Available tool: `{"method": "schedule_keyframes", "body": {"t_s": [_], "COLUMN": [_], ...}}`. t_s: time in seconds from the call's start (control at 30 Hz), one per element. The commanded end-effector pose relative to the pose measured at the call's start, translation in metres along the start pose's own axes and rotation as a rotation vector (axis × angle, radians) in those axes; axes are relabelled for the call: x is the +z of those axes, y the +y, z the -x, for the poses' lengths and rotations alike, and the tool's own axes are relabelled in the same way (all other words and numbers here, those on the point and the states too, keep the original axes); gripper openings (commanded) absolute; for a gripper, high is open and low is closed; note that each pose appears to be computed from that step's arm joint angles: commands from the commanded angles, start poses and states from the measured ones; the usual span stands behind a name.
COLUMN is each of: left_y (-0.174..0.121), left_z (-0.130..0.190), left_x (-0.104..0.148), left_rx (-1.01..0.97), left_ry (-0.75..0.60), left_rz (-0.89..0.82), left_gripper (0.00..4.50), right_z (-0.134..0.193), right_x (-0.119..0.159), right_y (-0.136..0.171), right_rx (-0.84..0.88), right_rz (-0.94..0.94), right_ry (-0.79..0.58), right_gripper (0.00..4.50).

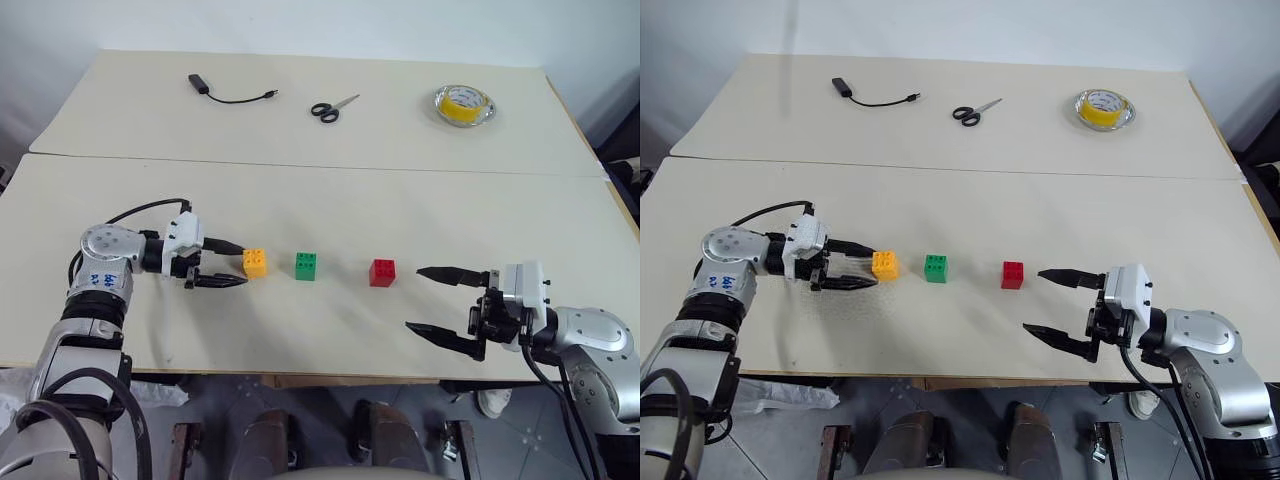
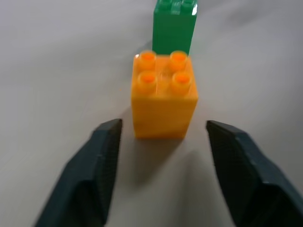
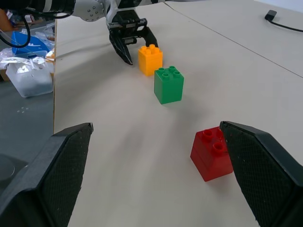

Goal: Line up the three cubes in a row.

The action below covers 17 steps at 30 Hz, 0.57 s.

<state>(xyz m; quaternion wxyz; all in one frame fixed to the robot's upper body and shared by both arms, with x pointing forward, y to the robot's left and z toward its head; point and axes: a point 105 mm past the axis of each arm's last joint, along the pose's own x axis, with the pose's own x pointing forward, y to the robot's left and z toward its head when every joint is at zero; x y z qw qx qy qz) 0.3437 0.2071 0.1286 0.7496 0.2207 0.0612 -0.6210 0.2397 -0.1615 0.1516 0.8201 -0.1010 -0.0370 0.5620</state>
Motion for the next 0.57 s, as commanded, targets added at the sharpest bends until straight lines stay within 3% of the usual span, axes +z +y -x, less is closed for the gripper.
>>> {"method": "schedule_keyframes", "body": {"t_s": [0.03,0.07,0.17,0.37,0.57], "left_y": [0.001,-0.002,-0.012,-0.022,-0.030], "left_z": [0.027,0.038,0.062,0.091,0.090], "left_x": [0.025,0.031,0.037,0.028,0.025], "left_rx": [0.038,0.064,0.139,0.288,0.294], "left_ry": [-0.109,-0.162,-0.212,-0.084,-0.040], "left_rz": [-0.037,0.003,0.094,0.108,0.073], "left_gripper": [4.21,4.49,4.49,4.49,4.49], "right_z": [0.001,0.004,0.010,0.020,0.025], "right_x": [0.006,0.008,0.013,0.032,0.033], "right_y": [0.001,-0.001,-0.008,-0.018,-0.026], "right_rx": [0.015,0.017,0.018,0.082,0.119], "right_rz": [0.022,0.021,0.035,0.096,0.117], "right_ry": [-0.028,-0.032,-0.038,-0.004,0.048], "right_gripper": [4.50,4.50,4.50,4.50,4.50]}}
